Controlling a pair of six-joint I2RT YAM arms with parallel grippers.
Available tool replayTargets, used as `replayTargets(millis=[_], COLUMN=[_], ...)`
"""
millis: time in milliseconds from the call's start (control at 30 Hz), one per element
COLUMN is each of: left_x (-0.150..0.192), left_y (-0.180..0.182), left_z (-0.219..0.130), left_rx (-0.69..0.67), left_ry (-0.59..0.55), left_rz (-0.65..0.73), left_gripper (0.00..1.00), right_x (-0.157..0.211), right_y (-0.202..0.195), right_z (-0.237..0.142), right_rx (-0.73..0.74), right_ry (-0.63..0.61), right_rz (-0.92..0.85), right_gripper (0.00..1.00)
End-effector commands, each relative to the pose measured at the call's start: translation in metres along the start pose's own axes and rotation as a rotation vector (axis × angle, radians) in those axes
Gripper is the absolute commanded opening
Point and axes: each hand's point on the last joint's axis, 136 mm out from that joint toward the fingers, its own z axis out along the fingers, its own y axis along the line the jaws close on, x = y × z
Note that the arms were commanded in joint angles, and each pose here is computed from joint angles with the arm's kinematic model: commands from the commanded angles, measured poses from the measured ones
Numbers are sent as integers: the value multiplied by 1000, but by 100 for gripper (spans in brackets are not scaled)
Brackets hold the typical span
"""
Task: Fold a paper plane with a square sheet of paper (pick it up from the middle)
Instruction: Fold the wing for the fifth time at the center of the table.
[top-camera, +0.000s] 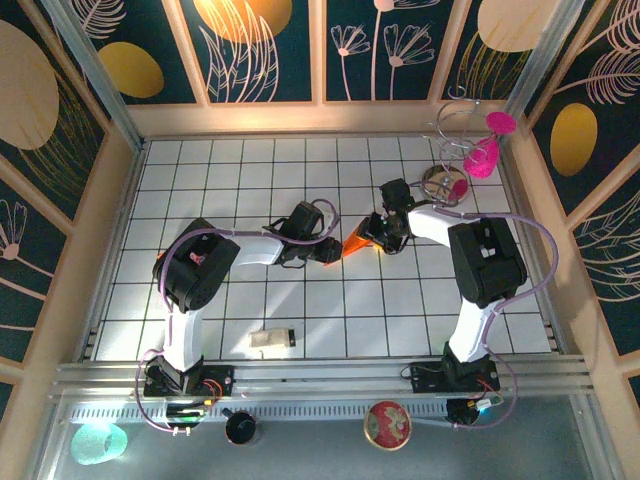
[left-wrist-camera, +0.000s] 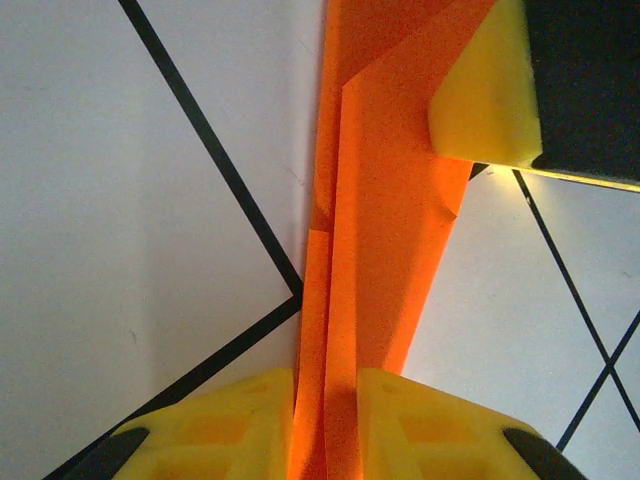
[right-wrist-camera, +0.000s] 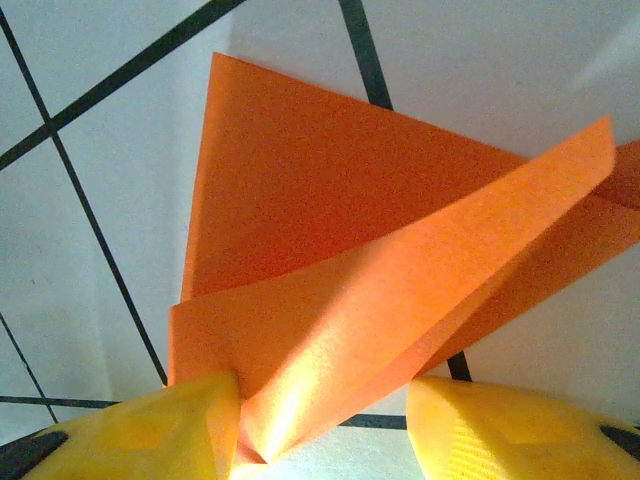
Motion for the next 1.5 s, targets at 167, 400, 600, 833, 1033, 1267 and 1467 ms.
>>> replayTargets(millis=[167, 400, 600, 833, 1033, 1267, 1467], left_x=[27, 34, 41, 43, 45, 44, 44], left_y=[9, 19, 26, 29, 31, 32, 32], left_z=[13, 17, 21, 23, 25, 25, 26], left_rx=[-31, -73, -98, -115, -121, -127, -129], left_ry=[106, 137, 162, 176, 186, 186, 188], left_rz=[-28, -46, -66, -72, -77, -79, -84], left_gripper=[21, 18, 17, 16, 16, 16, 15], right_x=[13, 13, 13, -6, -15, -3, 0], right_y=[-37, -39, -38, -3, 17, 56, 76], right_z=[48, 53, 55, 23, -26, -53, -43], right_rx=[107, 117, 116, 14, -65, -285, -380], right_ry=[32, 40, 46, -17, -106, -108, -64], right_rz=[9, 6, 4, -22, -29, -90, -120], right_gripper=[49, 47, 47, 49, 54, 46, 29])
